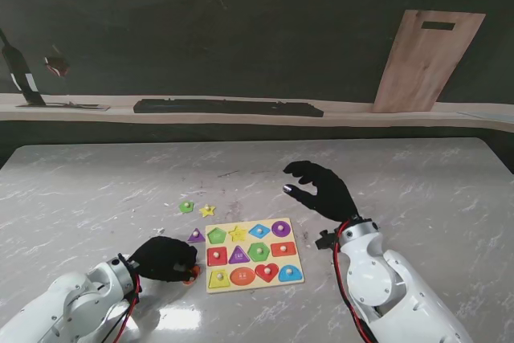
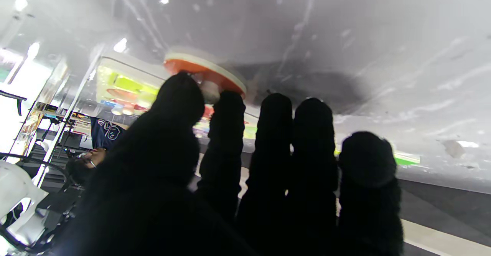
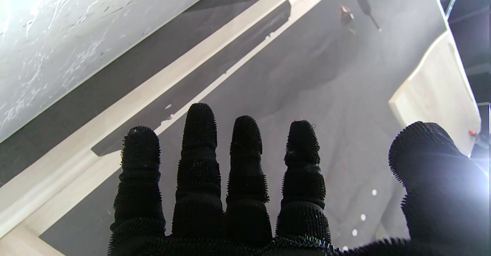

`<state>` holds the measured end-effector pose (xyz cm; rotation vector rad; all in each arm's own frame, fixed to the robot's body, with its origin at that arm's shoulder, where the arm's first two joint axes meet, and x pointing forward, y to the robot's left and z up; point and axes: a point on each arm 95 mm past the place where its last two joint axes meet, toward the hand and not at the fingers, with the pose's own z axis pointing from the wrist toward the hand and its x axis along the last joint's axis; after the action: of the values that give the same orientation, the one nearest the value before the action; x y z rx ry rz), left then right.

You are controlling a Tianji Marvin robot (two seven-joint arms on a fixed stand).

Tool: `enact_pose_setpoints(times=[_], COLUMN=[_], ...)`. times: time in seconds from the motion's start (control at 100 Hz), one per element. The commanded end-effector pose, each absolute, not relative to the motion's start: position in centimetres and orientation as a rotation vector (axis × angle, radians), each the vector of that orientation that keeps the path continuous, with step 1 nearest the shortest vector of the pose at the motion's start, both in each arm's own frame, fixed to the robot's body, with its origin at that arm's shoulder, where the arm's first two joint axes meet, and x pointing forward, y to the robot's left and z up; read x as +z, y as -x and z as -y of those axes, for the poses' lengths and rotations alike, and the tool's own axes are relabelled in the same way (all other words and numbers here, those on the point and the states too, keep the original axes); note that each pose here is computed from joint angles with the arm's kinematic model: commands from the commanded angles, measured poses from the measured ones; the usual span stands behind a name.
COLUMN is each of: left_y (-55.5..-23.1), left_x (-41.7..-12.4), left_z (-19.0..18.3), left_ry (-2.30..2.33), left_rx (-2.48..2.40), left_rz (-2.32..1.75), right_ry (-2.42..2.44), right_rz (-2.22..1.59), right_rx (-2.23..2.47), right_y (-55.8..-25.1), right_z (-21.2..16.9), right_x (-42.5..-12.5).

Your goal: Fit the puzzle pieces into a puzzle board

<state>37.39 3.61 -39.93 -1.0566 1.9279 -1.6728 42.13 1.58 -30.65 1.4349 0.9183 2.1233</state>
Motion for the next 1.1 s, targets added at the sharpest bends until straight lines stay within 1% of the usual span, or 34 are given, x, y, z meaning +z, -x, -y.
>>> enact_pose_setpoints(times=[0.0, 0.36, 1.09], left_y=[-36.5, -35.4, -34.7], left_x=[-40.6, -40.4, -39.2], left_z=[-4.1, -4.8, -5.8], left_ry=[1.083, 1.126, 0.996], left_rx=[-1.641, -1.620, -1.563], left_rz=[-1.965, -2.007, -2.056], right_ry=[-1.441, -1.442, -1.456], right_rz=[-0.919, -0.911, -0.909], right_rx=[2.121, 2.117, 2.117], right_y=[-41.8, -41.6, -41.5], right_z=[-1.8, -1.8, -1.7], right_x=[-30.8, -30.9, -31.1])
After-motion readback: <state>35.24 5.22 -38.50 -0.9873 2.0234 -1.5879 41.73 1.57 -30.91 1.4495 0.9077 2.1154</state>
